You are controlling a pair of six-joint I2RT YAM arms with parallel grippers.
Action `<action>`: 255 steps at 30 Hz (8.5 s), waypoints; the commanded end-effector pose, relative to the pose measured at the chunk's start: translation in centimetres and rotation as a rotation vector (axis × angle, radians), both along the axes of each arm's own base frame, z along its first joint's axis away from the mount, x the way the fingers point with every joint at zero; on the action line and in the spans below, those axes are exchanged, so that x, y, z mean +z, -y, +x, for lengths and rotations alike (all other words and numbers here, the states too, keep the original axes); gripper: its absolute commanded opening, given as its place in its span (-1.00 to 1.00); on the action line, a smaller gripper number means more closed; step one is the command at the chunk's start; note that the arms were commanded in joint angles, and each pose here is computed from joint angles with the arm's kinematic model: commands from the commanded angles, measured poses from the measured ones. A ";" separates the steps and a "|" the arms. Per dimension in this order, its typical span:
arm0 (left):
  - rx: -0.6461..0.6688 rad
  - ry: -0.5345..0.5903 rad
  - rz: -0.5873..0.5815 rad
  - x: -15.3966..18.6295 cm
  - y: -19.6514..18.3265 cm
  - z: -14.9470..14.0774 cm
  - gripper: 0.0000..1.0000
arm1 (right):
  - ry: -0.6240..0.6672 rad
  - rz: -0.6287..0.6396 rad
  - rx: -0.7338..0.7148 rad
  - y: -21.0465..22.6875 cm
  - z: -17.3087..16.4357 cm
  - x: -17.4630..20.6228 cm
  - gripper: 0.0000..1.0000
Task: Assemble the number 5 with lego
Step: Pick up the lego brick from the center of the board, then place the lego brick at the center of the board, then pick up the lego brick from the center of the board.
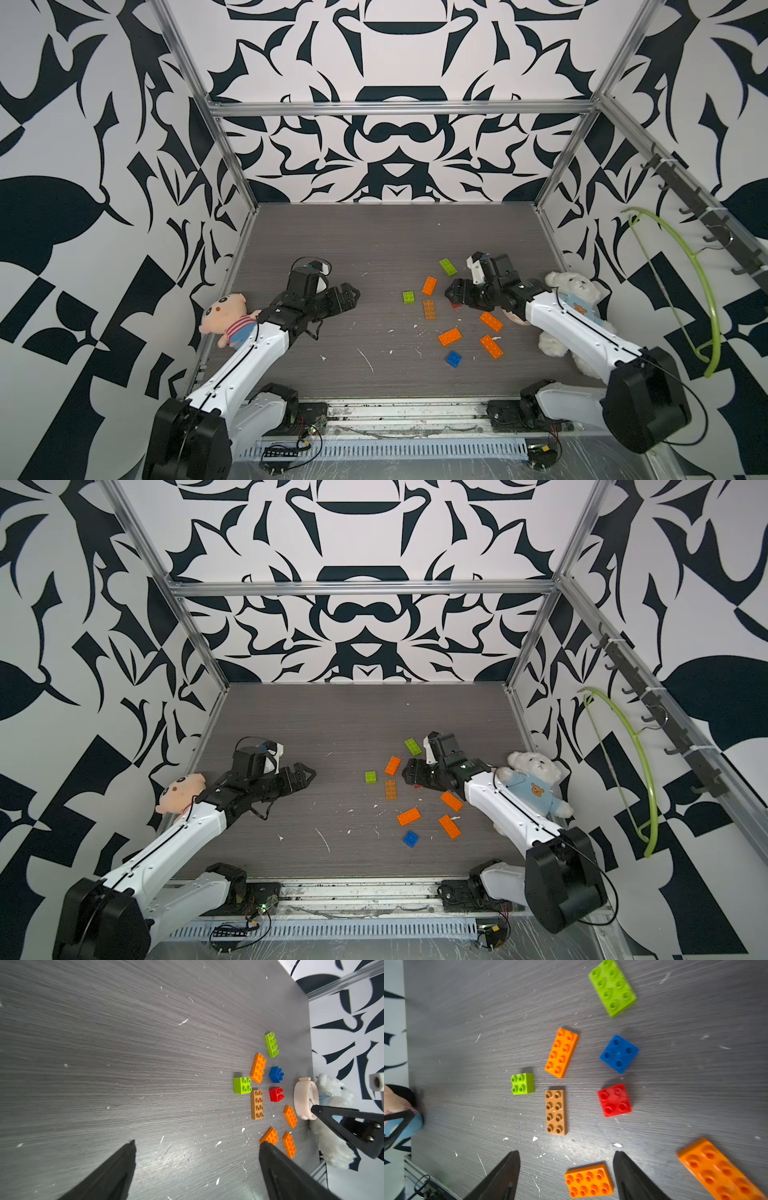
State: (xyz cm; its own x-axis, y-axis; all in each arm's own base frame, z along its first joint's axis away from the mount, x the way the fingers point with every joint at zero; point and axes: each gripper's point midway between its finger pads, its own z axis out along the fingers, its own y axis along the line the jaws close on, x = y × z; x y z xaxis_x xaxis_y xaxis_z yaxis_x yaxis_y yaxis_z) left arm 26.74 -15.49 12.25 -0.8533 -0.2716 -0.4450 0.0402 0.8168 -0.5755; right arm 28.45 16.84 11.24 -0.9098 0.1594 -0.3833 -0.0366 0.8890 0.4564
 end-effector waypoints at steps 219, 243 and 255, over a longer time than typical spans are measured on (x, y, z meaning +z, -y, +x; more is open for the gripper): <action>0.187 0.065 0.199 -0.4 3.8 -3.0 0.98 | -0.066 -0.416 0.076 -12.0 4.3 -4.5 0.14; 0.153 0.047 0.210 -0.9 4.4 -3.1 0.98 | -0.094 -0.421 0.072 -12.3 6.1 -5.9 -0.03; 0.151 0.049 0.210 -0.7 4.5 -3.0 0.99 | -0.118 -0.392 0.079 -12.6 5.8 -6.4 -0.04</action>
State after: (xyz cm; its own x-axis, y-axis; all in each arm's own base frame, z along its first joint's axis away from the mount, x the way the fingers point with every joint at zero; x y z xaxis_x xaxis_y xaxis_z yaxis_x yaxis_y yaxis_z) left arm 23.57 -19.83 11.25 -0.7825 -0.3011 -0.5449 -0.0725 0.9134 -0.4006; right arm 33.83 29.04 3.89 -0.9580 -0.0564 -0.2813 -0.0781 0.9947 0.0666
